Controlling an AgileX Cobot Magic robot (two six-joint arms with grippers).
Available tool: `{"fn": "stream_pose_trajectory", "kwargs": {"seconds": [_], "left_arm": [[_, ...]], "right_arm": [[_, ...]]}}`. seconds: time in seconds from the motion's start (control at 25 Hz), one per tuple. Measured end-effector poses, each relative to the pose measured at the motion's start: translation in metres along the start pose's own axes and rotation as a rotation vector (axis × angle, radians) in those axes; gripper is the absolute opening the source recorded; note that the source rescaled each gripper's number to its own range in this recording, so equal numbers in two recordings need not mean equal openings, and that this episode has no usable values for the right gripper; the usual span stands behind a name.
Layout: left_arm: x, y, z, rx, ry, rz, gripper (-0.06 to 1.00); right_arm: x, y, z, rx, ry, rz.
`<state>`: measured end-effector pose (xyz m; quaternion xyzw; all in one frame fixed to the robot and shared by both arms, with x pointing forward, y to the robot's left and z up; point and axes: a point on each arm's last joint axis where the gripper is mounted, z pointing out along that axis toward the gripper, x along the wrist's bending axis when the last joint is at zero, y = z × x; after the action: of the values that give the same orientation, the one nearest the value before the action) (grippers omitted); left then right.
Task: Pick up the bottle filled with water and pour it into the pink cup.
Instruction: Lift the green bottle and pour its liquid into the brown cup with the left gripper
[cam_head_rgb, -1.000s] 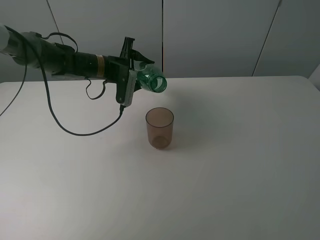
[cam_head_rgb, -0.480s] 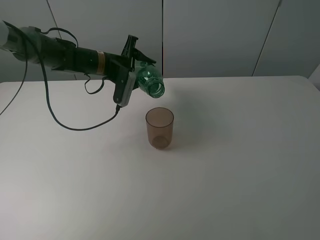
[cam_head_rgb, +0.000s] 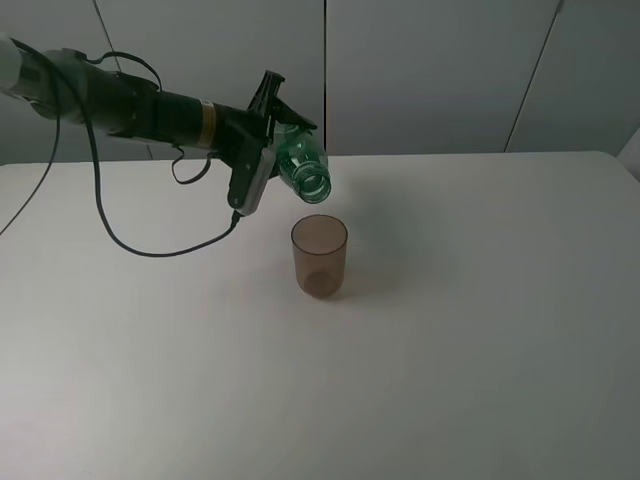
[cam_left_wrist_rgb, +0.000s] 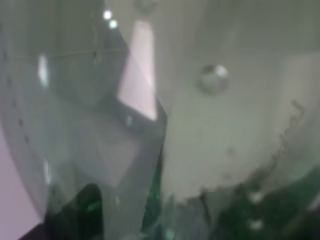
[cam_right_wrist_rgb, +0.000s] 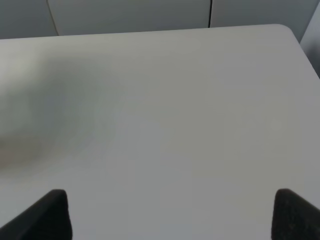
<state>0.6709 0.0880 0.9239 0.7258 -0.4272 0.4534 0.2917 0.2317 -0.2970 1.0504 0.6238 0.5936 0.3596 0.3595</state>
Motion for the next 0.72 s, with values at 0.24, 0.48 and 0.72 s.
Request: {"fn": "stream_pose_trajectory", "kwargs": {"seconds": [0.24, 0.48, 0.72], "left_arm": [[-0.0014, 0.0011, 0.0005, -0.005, -0.017, 0.021, 0.02], [-0.0022, 0.0008, 0.0005, -0.003, -0.026, 0.053, 0.02], [-0.0024, -0.0007, 0.0004, 0.011, -0.035, 0.089, 0.02]], "right_arm": [[0.0000, 0.0000, 0.0000, 0.000, 0.000, 0.000], [0.0000, 0.0000, 0.0000, 0.000, 0.000, 0.000], [0.0000, 0.0000, 0.0000, 0.000, 0.000, 0.000]]}}
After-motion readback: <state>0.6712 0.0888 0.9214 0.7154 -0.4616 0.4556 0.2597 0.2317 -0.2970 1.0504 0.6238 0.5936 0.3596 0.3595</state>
